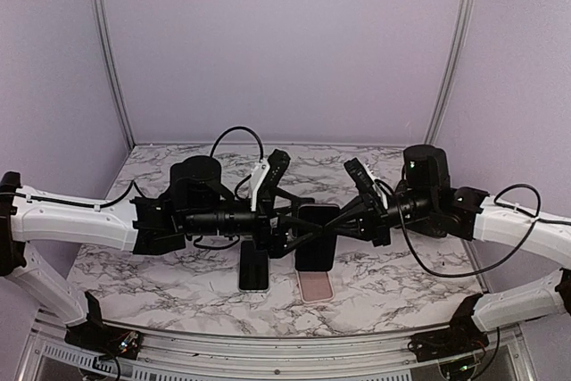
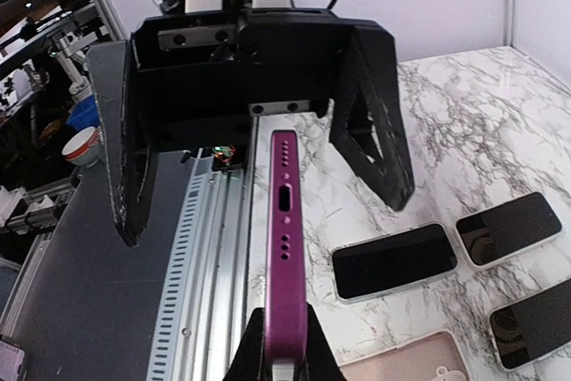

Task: Put the phone into the phone case
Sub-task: Pass from the left arm to the right, then adjust the phone case at the center of the board.

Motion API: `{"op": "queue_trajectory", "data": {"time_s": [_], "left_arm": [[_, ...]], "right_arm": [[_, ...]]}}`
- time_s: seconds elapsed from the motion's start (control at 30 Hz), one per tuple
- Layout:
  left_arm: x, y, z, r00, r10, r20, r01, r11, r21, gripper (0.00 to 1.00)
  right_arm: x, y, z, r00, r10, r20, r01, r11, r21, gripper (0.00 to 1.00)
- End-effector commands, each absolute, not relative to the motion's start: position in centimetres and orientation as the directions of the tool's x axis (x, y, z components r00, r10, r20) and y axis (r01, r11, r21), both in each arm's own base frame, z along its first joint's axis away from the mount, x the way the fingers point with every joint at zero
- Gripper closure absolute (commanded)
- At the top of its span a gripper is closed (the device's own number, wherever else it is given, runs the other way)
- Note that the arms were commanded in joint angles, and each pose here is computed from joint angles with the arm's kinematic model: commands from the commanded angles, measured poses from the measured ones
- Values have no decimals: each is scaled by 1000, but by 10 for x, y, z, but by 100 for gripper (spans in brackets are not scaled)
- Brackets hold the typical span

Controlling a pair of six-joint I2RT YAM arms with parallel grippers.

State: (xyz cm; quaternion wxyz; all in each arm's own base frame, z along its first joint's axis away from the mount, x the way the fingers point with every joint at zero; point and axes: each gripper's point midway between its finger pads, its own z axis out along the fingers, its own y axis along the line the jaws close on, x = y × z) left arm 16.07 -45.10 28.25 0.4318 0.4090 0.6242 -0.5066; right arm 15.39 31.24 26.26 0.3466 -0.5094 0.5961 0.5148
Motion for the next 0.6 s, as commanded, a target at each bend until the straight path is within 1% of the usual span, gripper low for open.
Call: {"op": "queue_trajectory", "data": {"time_s": [0.0,0.03,0.07,0.13,0.23,0.27,0.37,0.43,0.47,0.5,0.57], "left_arm": [[197,-420,246,-399,49,-916,833,437,-339,2],[206,-411,230,-434,59,-899,784,517,-344,3],[213,-403,215,-470,79,-879,738,581,-342,5],[219,-391,184,-540,146,-829,669,673,-317,11],[213,-387,145,-614,268,-742,637,724,-265,22],[209,-387,134,-629,305,-715,636,731,-247,26],[200,-393,116,-640,355,-681,643,733,-223,44],[196,-398,106,-647,380,-661,647,732,-213,60],[194,-401,101,-653,392,-648,648,732,-210,66],[192,-404,94,-659,409,-632,651,731,-206,69],[188,-409,80,-666,441,-602,656,730,-192,73]], "right_arm": [[207,308,261,-200,-185,-962,-966,200,162,100],[234,302,254,-247,-167,-955,-920,351,176,100],[250,296,245,-306,-156,-939,-873,439,211,100],[269,287,228,-383,-159,-910,-801,548,242,100],[283,273,201,-490,-176,-854,-699,664,264,100],[285,268,191,-524,-185,-832,-666,697,265,100],[286,246,165,-622,-186,-761,-550,795,255,100],[279,238,151,-672,-184,-718,-510,818,267,100],[274,238,146,-689,-183,-702,-501,819,278,100],[269,239,141,-705,-176,-687,-493,818,296,100],[261,241,131,-734,-161,-660,-475,816,329,100]]}}
